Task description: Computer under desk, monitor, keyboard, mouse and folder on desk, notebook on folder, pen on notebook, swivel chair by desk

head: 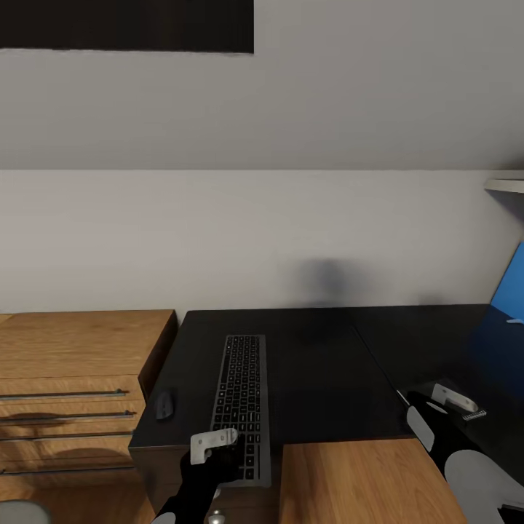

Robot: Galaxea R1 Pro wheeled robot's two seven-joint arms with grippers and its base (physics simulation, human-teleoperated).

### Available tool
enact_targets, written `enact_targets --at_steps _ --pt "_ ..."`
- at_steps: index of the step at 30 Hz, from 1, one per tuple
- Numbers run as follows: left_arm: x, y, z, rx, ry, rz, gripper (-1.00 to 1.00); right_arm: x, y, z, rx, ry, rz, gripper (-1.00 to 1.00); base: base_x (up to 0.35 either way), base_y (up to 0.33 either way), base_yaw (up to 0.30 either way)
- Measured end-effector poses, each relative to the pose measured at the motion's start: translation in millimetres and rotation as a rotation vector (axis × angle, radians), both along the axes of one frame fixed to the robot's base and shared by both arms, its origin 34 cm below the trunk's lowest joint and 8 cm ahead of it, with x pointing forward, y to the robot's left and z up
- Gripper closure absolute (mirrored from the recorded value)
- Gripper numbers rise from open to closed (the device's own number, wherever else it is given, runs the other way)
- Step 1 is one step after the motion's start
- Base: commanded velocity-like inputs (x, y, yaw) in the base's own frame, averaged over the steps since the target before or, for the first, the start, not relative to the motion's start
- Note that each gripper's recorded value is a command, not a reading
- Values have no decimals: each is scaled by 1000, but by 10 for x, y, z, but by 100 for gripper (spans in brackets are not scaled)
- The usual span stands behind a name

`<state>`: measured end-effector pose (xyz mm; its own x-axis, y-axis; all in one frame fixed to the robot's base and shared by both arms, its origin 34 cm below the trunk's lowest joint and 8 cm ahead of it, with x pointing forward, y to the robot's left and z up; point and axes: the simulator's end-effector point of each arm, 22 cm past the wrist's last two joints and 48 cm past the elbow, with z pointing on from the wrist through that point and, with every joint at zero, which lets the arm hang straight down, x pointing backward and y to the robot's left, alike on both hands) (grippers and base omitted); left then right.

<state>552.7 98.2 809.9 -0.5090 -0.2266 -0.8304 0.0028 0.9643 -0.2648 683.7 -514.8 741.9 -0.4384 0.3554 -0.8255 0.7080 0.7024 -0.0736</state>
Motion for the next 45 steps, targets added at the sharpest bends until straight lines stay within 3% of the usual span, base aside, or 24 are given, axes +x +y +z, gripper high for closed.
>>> enact_targets --at_steps 45 --pt "-1 0 -2 0 0 0 -100 14 22 6 4 17 13 -100 -32 28 0"
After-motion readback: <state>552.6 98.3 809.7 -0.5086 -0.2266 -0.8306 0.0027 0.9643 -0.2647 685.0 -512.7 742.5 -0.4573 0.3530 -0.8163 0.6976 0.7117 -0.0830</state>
